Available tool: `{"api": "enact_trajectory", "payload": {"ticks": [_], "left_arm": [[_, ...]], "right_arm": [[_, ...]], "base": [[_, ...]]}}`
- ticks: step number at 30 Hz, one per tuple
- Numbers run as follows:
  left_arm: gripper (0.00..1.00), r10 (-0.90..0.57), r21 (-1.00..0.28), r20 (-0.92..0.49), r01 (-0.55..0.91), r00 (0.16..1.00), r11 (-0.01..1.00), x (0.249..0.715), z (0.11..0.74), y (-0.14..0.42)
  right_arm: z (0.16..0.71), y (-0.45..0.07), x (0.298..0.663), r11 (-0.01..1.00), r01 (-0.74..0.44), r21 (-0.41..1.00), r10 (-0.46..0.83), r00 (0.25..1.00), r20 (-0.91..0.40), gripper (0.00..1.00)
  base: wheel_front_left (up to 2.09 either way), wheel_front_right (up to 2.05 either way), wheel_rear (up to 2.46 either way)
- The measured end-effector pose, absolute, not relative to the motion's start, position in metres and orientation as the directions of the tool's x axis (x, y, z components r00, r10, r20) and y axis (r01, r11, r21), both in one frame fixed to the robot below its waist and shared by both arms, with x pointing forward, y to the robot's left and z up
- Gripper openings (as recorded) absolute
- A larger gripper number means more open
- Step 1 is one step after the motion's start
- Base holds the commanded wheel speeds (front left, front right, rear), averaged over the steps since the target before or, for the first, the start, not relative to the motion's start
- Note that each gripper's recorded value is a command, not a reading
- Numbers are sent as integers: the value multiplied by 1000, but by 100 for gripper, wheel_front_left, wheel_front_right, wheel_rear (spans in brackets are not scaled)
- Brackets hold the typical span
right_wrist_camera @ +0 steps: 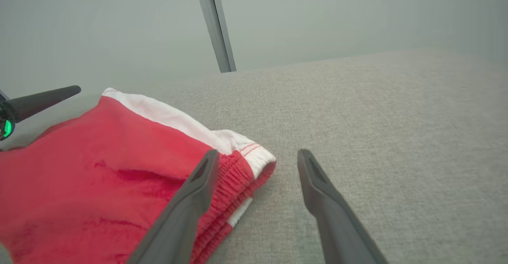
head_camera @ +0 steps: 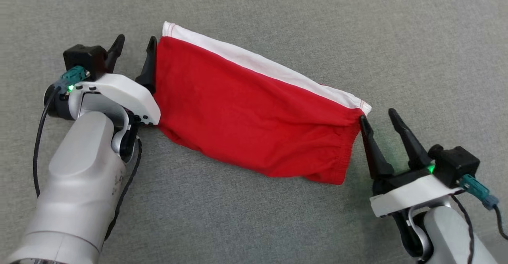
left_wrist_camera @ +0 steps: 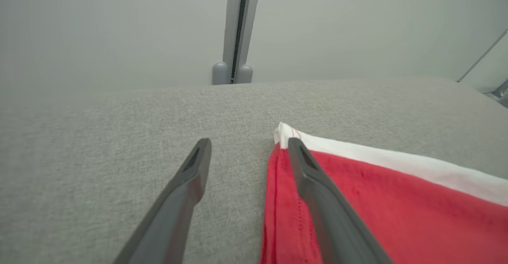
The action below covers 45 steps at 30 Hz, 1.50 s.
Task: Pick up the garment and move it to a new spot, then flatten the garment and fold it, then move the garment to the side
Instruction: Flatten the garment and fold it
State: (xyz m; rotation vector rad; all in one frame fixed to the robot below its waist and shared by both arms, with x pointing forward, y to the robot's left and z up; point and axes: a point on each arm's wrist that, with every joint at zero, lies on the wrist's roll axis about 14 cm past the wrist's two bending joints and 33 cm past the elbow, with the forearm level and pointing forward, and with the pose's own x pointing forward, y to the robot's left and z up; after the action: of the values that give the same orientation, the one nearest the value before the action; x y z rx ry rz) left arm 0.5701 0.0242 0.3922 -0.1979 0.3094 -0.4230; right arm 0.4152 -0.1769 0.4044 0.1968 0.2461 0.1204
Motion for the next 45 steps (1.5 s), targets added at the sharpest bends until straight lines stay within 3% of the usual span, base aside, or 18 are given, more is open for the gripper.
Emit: {"api": "enact_trajectory", "payload": {"ticks": [6,15,27,45], "left_arm": [[100,-280,-230,-110,250,954,941,565,439,73],[100,-85,-172,59,94,995,980,511,491,149],[100,-21,-130,26,25,999,991,433,484,178],[100,-62,-139,9,62,998,988,438,481,162]], "right_arm": [[447,-190,423,987,-104,125,116,989,-90,100],[480,-185,428,987,-131,88,132,991,-11,100],[487,-177,407,983,-149,104,153,988,-31,100],[480,-178,409,982,-134,133,142,988,-55,100]], "base": [[0,0,0],[0,0,0],[0,0,0],[0,0,0]]}}
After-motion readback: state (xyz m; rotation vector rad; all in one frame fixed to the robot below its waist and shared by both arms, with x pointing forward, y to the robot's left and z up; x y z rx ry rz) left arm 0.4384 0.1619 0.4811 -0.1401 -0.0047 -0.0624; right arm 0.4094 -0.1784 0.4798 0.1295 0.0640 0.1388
